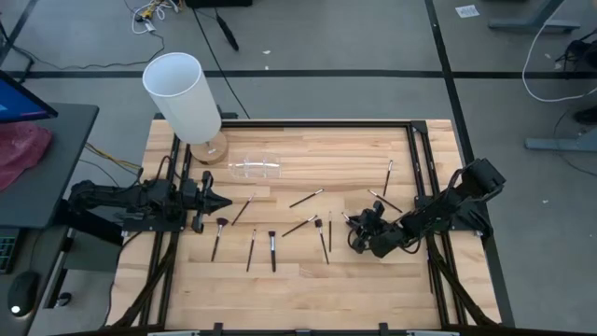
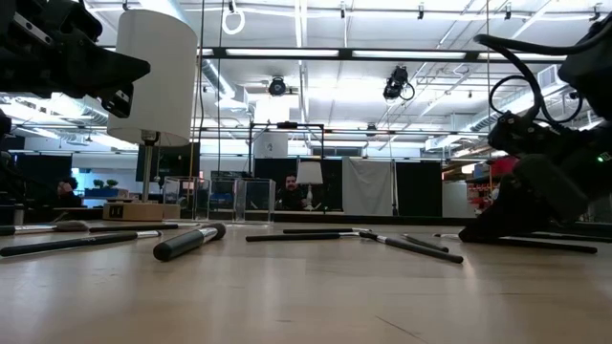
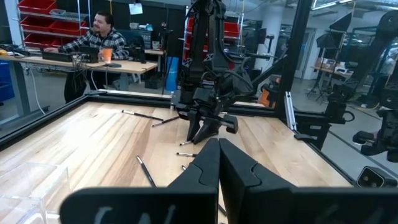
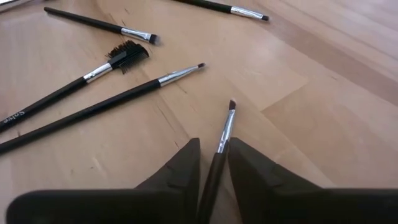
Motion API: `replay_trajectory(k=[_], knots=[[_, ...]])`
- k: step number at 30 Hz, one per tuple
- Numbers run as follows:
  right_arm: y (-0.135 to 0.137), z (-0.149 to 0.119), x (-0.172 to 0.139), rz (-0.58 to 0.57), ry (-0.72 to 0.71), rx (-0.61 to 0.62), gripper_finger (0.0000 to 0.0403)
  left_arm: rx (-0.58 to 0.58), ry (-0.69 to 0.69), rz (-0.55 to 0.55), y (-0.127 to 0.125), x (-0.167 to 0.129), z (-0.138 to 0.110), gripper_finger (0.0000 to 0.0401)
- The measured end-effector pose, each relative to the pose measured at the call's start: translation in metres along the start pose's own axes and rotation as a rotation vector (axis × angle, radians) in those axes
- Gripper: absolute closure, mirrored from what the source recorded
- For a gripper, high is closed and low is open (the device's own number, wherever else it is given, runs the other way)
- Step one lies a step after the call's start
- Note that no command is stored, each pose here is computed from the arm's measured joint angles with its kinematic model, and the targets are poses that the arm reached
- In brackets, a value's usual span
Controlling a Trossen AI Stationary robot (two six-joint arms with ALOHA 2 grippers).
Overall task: Put items in baskets/containers
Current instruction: Put the eyeshadow brush into the transparent organizer
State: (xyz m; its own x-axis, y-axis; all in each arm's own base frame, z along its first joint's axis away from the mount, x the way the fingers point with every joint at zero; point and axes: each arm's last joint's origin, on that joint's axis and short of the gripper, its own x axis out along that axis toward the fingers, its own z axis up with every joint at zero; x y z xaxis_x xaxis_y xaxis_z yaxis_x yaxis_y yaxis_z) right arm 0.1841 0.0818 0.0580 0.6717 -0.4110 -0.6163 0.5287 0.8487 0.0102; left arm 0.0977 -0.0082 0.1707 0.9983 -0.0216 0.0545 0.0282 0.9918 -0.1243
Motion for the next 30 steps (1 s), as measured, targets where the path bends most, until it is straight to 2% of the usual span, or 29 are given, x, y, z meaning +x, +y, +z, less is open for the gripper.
replay_trajectory(k=[5, 11, 19, 24, 30], knots=[[-0.001, -0.001, 0.0, -0.01, 0.007, -0.007, 0.0337, 0.0, 0.001, 0.0, 0.0, 0.0, 0.0, 0.0398], [-0.002, -0.001, 0.0, -0.03, 0.005, -0.018, 0.0391, 0.0, 0.0, 0.0, 0.0, 0.0, 0.0, 0.0398], [0.011, 0.01, 0.003, -0.063, 0.023, -0.055, 0.0393, 0.0, 0.0, 0.0, 0.0, 0.0, 0.0, 0.0398], [0.021, 0.024, 0.007, -0.085, 0.039, -0.041, 0.0395, 0.0, 0.0, 0.0, 0.0, 0.0, 0.0, 0.0398], [0.022, 0.028, 0.009, -0.089, 0.028, -0.014, 0.0396, 0.0, 0.001, 0.0, 0.0, 0.0, 0.0, 0.0398]])
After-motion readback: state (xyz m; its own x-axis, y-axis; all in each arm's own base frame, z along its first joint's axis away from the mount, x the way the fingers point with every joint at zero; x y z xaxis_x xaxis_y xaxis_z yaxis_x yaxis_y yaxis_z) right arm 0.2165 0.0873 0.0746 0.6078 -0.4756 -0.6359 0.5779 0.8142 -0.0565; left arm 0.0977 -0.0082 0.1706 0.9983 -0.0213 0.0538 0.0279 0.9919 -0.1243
